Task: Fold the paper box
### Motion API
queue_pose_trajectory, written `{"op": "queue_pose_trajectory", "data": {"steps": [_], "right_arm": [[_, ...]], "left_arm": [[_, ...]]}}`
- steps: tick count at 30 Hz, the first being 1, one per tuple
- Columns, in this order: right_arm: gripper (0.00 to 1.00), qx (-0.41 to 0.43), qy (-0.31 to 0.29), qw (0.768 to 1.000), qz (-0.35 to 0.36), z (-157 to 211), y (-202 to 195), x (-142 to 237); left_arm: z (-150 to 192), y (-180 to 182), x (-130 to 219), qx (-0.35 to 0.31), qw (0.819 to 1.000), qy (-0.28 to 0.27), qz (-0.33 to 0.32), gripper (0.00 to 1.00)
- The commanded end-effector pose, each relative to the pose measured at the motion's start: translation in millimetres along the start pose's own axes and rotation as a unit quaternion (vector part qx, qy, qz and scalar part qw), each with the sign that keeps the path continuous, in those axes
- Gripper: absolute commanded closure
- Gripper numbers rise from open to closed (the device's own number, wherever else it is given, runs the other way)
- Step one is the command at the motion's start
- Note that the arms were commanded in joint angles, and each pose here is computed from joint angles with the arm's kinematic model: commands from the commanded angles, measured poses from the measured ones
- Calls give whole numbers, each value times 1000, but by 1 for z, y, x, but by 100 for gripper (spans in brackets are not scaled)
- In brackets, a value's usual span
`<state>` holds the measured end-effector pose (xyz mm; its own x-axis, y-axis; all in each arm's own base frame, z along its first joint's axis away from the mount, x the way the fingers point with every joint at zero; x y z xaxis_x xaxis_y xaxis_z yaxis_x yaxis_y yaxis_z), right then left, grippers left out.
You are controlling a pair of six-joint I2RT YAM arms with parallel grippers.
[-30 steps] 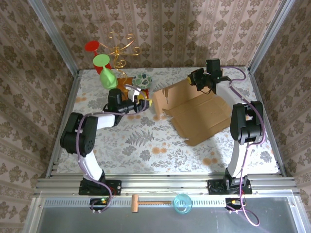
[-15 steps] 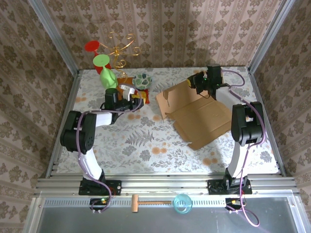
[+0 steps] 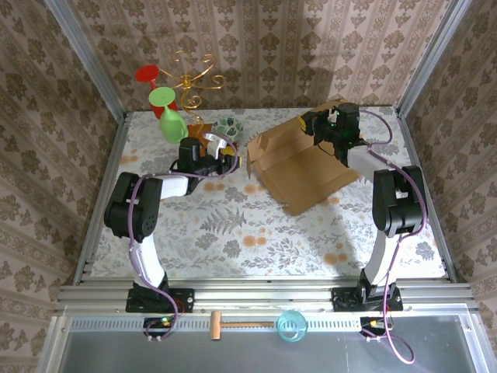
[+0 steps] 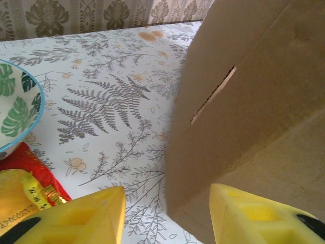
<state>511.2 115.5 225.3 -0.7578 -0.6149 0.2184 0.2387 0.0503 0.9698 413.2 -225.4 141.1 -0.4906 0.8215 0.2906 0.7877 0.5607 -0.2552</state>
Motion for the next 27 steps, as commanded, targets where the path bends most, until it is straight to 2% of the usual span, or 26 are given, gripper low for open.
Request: {"op": "queue_pose_trajectory", "data": {"steps": [1, 6, 17, 27], "right_arm": [[100, 20, 33, 999, -37, 11, 20, 2], [100, 5, 42, 999, -12, 6, -10, -5], [100, 2, 62, 998, 25, 3, -36, -27], [100, 1, 67, 997, 23, 3, -31, -30]], "left_arm": [[-11, 5, -3, -35, 999, -6, -7, 52], [-7, 8, -8, -50, 999, 11, -3, 52], [-2, 8, -15, -55, 998, 24, 12, 53], [1, -5, -25, -75, 995, 33, 54, 53]]}}
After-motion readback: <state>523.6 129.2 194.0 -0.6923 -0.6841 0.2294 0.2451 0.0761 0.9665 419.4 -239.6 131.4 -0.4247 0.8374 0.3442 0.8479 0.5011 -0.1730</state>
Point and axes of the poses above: each hand's point on the last joint's axis, 136 mm out from that joint toward the fingers, its own x axis back along the fingers, its own y axis along the line the jaws close on, z = x × y, the point moved 4 cm from there along x, back along the fingers, and after that the axes turned 3 degrees about -x, right-handed, at the moved point
